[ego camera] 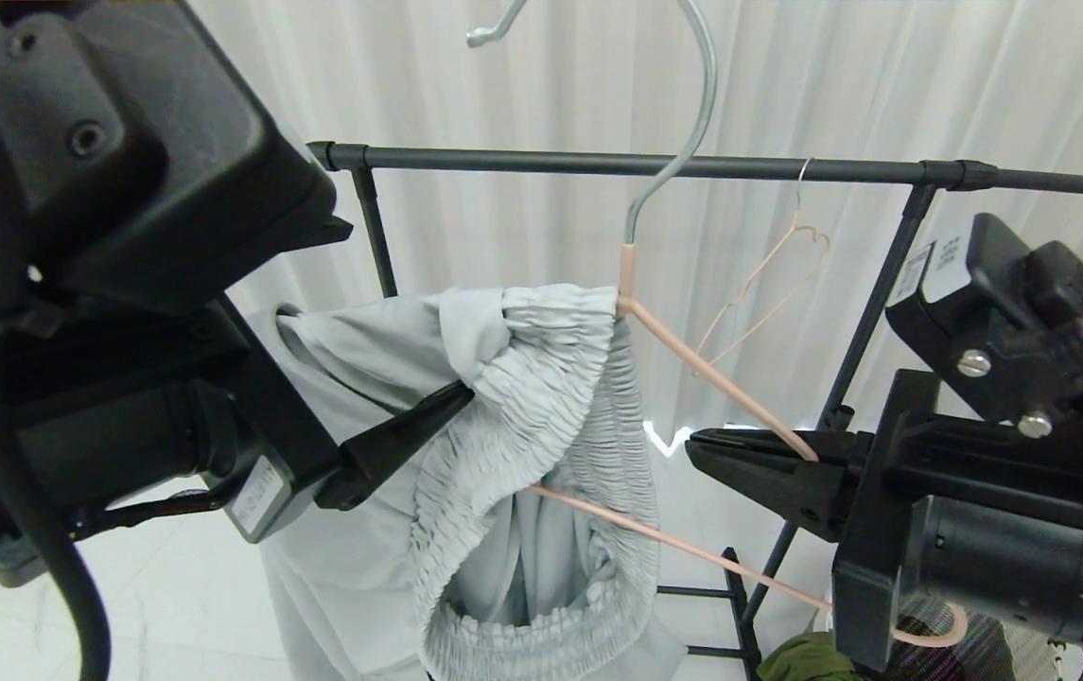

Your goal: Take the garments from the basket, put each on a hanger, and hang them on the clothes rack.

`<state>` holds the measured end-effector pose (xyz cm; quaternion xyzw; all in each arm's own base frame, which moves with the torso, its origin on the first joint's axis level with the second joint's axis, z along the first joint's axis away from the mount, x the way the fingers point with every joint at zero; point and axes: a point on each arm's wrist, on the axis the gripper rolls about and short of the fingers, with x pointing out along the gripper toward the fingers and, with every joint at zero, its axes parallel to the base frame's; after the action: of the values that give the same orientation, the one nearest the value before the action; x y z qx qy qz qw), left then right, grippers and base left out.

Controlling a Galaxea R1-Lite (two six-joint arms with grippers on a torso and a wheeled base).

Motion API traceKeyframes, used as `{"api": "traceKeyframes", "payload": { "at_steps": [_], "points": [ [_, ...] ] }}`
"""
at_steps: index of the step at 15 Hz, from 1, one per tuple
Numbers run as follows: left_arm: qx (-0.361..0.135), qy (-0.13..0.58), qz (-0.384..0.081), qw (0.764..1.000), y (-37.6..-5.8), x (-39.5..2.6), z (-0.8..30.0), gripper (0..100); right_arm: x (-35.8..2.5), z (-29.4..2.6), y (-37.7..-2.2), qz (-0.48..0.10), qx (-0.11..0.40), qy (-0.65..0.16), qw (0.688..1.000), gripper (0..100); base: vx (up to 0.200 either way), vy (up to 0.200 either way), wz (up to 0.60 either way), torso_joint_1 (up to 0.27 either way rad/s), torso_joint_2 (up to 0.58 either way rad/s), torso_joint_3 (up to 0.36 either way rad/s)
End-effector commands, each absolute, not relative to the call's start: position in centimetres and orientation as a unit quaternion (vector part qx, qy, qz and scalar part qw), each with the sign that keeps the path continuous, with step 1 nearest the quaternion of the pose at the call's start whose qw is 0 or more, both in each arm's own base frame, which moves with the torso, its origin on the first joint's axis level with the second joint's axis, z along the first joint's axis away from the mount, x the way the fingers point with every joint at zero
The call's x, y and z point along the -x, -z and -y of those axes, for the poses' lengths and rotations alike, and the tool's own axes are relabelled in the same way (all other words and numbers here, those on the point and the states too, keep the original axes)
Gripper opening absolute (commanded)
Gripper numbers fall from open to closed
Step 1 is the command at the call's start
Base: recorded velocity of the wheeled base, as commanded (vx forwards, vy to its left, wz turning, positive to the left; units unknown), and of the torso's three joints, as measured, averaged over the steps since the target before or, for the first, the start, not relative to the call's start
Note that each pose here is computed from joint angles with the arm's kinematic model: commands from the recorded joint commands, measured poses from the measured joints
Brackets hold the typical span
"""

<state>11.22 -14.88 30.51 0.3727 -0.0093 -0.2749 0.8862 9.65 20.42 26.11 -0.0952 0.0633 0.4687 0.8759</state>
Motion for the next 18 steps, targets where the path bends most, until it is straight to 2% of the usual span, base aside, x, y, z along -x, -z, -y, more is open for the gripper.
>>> {"api": "traceKeyframes", "payload": {
  "at_steps": [1, 6, 13, 14, 18],
  "points": [
    [-0.377, 0.276, 0.003, 0.884, -30.1, -11.6, 15.5, 0, -9.6, -20.4, -26.2, -0.062, 0.095, -0.471, 0.875, 0, 0.0, 0.0, 0.0, 0.0, 0.0, 0.0],
    [-0.375, 0.287, 0.007, 0.882, -29.7, -12.1, 16.2, 0, -8.9, -19.4, -26.6, -0.06, 0.108, -0.501, 0.857, 0, 0.0, 0.0, 0.0, 0.0, 0.0, 0.0],
    [-0.378, 0.298, 0.004, 0.876, -29.2, -11.9, 16.1, 0, -8.8, -19.2, -26.8, -0.059, 0.108, -0.501, 0.857, 0, 0.0, 0.0, 0.0, 0.0, 0.0, 0.0],
    [-0.377, 0.297, 0.004, 0.877, -29.2, -12.0, 16.1, 0, -8.8, -19.2, -26.7, -0.06, 0.108, -0.501, 0.857, 100, 0.0, 0.0, 0.0, 0.0, 0.0, 0.0],
    [-0.371, 0.272, 0.01, 0.888, -29.2, -12.7, 16.0, 0, -8.8, -19.0, -26.9, -0.054, 0.104, -0.497, 0.86, 100, 0.0, 0.0, 0.0, 0.0, 0.0, 0.0]
  ]
}}
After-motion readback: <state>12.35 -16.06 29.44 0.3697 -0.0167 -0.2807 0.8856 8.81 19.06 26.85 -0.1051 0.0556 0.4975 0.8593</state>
